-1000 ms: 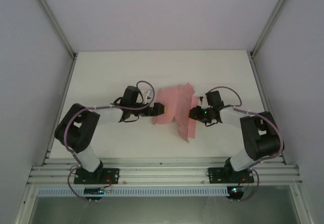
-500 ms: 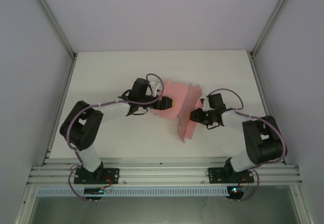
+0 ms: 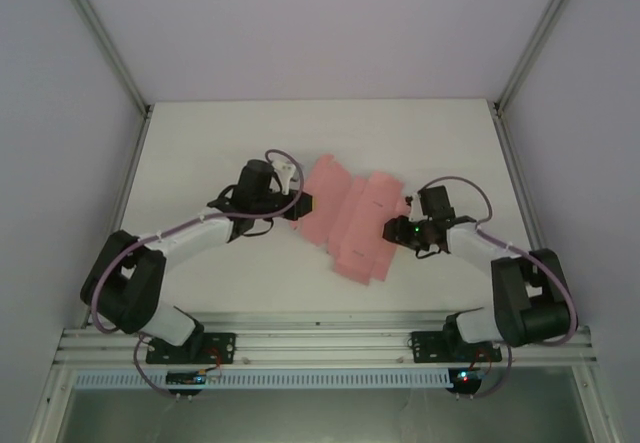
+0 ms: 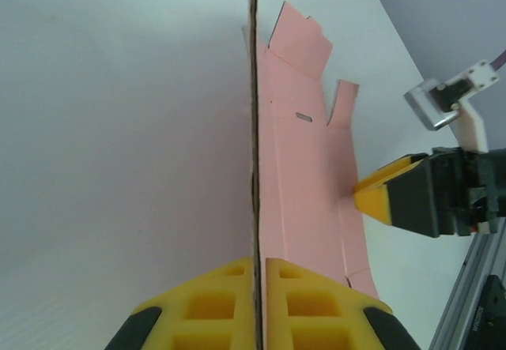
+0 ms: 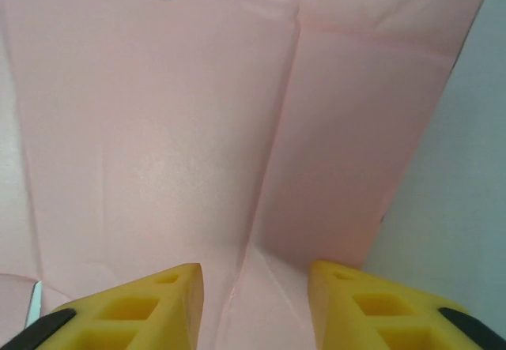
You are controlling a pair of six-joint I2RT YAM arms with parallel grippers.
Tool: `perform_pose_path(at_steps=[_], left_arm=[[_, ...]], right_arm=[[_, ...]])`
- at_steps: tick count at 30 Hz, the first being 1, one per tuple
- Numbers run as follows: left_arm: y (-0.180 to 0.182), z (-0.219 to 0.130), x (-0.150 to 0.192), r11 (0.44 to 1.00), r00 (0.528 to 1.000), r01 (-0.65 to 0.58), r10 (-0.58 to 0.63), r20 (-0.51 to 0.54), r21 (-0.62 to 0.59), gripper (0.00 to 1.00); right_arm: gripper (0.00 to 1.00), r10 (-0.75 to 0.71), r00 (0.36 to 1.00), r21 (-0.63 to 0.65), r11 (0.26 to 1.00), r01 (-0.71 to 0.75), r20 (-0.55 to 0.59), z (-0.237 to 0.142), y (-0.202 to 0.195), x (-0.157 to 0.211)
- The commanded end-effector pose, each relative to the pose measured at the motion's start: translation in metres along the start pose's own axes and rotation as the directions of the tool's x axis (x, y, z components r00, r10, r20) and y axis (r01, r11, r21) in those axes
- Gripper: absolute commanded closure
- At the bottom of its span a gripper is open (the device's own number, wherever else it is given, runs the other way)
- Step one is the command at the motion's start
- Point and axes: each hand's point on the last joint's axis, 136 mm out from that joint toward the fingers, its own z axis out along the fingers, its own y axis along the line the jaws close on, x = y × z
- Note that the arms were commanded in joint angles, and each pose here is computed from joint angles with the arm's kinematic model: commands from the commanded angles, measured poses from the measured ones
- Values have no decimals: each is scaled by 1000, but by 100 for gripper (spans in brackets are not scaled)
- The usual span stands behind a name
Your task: Assemble paper box
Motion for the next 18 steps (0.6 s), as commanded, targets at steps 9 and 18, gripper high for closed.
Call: perform_pose_path(at_steps=[9, 18], left_arm=[[-86, -72, -61, 943, 931, -244, 164, 325, 224, 100], [-149, -152, -91, 867, 819, -400, 191, 541, 298, 100]], right_arm=[[8, -23, 903, -128, 988, 85, 428, -112, 47, -56], [1, -16, 816, -331, 909, 253, 578, -156, 90, -75]])
